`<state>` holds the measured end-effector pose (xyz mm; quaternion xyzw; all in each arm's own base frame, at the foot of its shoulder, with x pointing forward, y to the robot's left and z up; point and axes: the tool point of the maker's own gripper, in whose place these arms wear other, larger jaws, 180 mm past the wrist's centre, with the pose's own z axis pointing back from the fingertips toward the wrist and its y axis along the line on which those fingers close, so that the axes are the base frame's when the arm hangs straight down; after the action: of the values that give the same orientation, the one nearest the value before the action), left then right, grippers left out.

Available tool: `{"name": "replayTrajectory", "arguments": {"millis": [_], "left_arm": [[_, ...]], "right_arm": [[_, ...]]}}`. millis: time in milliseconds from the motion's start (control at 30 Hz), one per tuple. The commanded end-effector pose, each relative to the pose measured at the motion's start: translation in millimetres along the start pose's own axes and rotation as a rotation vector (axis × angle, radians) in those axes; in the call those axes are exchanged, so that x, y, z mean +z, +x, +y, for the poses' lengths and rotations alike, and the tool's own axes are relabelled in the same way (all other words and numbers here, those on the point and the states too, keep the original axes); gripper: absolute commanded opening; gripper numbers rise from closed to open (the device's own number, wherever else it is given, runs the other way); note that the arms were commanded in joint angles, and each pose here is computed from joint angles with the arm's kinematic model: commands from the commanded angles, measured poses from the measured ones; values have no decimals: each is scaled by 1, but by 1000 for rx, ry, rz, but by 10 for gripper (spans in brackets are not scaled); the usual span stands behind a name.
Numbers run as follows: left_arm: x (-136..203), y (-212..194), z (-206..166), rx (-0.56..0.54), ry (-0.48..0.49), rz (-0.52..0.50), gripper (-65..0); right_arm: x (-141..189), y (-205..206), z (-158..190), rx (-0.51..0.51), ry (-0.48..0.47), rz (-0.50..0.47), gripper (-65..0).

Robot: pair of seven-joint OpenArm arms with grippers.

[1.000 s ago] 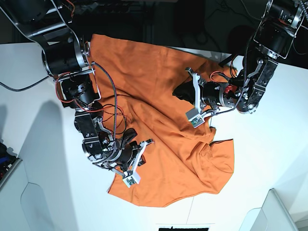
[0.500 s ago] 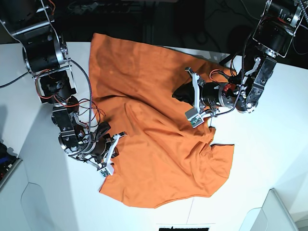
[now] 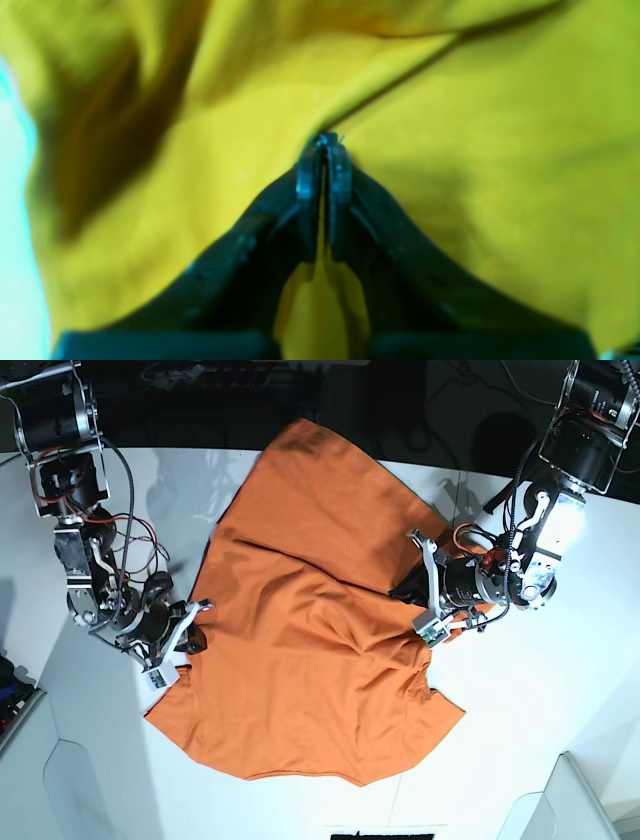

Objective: Layout the t-shirt on the table in an organized manner, then fold the t-shirt properly
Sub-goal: 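Lay the shirt down with both grippers, pulling its edges outward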

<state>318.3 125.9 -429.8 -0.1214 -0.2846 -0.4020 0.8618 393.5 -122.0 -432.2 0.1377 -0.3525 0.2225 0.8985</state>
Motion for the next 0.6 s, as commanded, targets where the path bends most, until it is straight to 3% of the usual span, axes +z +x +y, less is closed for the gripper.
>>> {"name": "replayTrajectory", "arguments": {"millis": [0, 300, 467, 567], "left_arm": [[5, -34, 23, -32, 87, 159, -585], [16, -10, 92, -9, 225, 144, -585], [31, 12, 123, -2, 298, 120, -585], [45, 36, 122, -15, 297, 41, -585]], "right_arm": [[5, -20, 4, 39, 1, 88, -650], [39, -29, 85, 113, 111, 23, -650], [53, 8, 74, 104, -4, -98, -650], [57, 38, 56, 64, -71, -183, -650]]}}
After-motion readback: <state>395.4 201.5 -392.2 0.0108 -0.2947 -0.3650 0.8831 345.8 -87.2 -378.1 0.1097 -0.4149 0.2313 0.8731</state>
